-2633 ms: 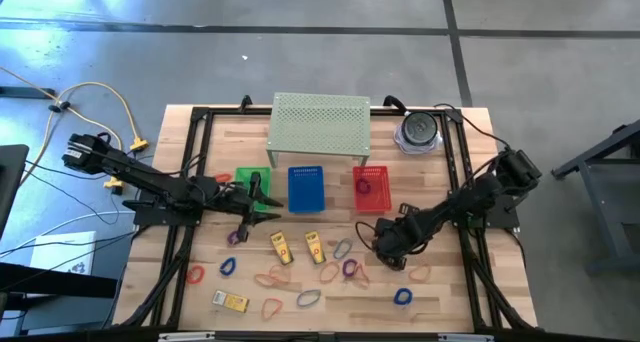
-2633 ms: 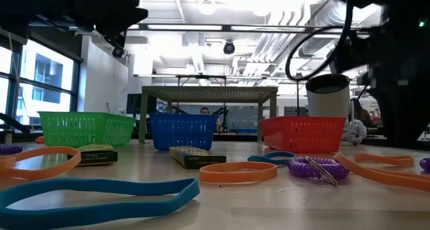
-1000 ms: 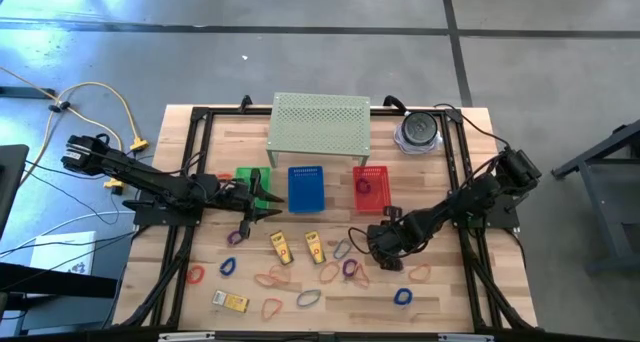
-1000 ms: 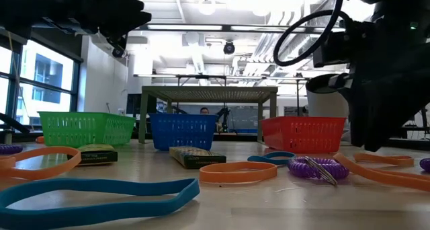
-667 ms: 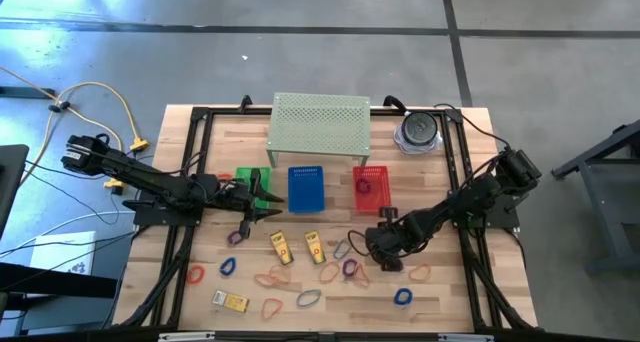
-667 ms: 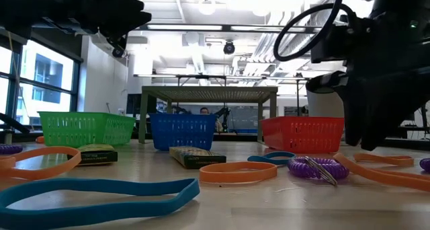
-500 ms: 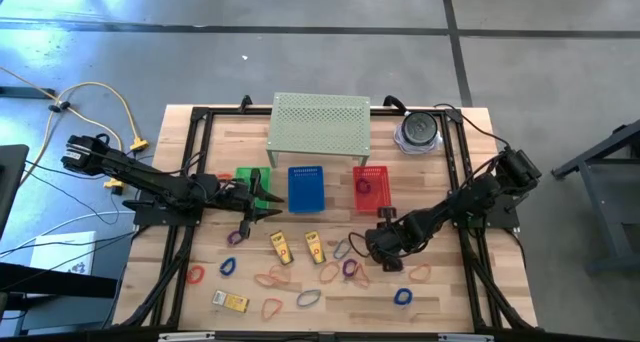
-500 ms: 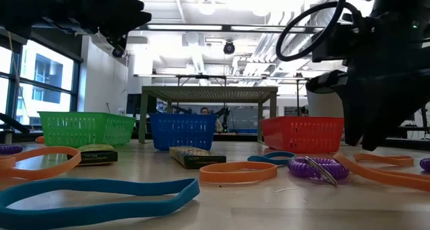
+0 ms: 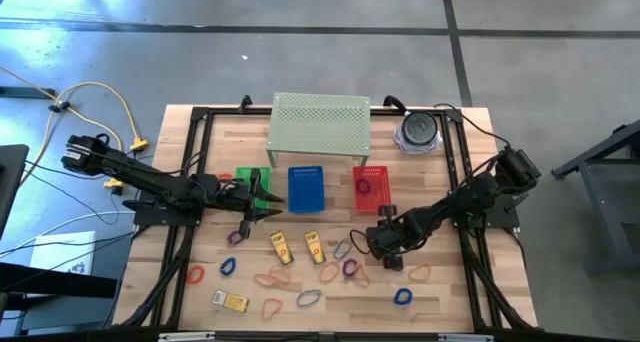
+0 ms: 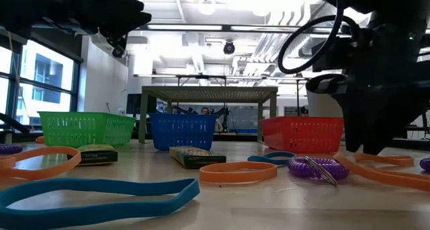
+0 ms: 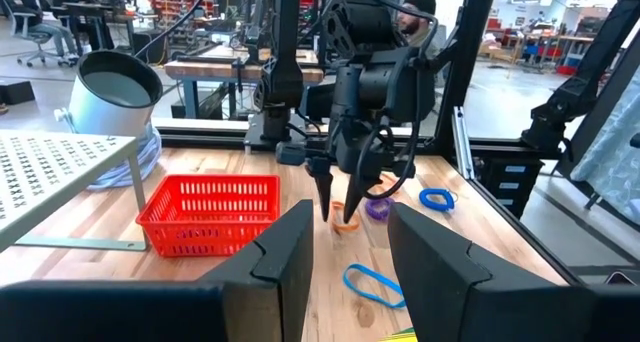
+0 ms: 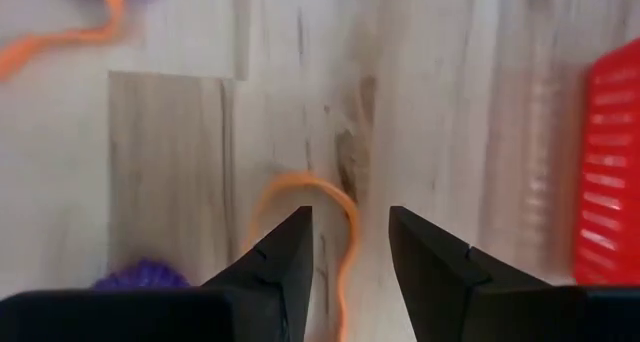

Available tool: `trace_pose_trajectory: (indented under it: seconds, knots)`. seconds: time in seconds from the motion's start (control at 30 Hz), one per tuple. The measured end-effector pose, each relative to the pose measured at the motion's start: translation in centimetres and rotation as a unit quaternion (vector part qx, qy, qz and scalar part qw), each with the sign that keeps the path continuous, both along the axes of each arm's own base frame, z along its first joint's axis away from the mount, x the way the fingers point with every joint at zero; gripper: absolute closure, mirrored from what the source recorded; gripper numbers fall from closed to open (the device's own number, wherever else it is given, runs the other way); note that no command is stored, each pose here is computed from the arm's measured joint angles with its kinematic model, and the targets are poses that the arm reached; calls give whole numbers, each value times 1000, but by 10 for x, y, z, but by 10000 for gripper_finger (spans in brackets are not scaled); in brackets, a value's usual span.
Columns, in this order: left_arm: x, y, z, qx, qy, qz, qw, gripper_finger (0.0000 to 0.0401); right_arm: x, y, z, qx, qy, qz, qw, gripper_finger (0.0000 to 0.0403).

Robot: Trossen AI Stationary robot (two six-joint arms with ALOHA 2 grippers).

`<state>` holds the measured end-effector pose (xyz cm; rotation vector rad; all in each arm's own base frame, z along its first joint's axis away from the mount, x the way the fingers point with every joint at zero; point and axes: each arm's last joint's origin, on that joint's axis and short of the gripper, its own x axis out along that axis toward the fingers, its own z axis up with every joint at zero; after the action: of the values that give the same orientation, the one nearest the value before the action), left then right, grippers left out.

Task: Pick & Place Office Desk Supplies
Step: Put the orange rubber band into the blue bin

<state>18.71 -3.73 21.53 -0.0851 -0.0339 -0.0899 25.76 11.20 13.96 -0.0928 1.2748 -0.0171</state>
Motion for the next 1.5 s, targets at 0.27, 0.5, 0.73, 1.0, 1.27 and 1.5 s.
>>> trace_pose_trajectory:
  seconds: [0.27,0.5,0.73,1.0,1.27,1.5]
  knots:
    - [0,0,0,0,0,0,1000,274,0,0,-7,10,-16,11,1000,281]
    - [0,0,0,0,0,0,1000,274,4,0,-15,31,-1,25,999,289]
    - [0,0,0,0,0,0,1000,274,5,-3,-18,41,7,23,999,356]
    - [0,0,0,0,0,0,1000,274,5,-2,-18,35,5,34,999,400]
    - [0,0,0,0,0,0,1000,274,2,3,-11,5,-24,38,999,400]
    - [0,0,0,1,0,0,1000,274,-6,16,10,-40,-100,24,994,400]
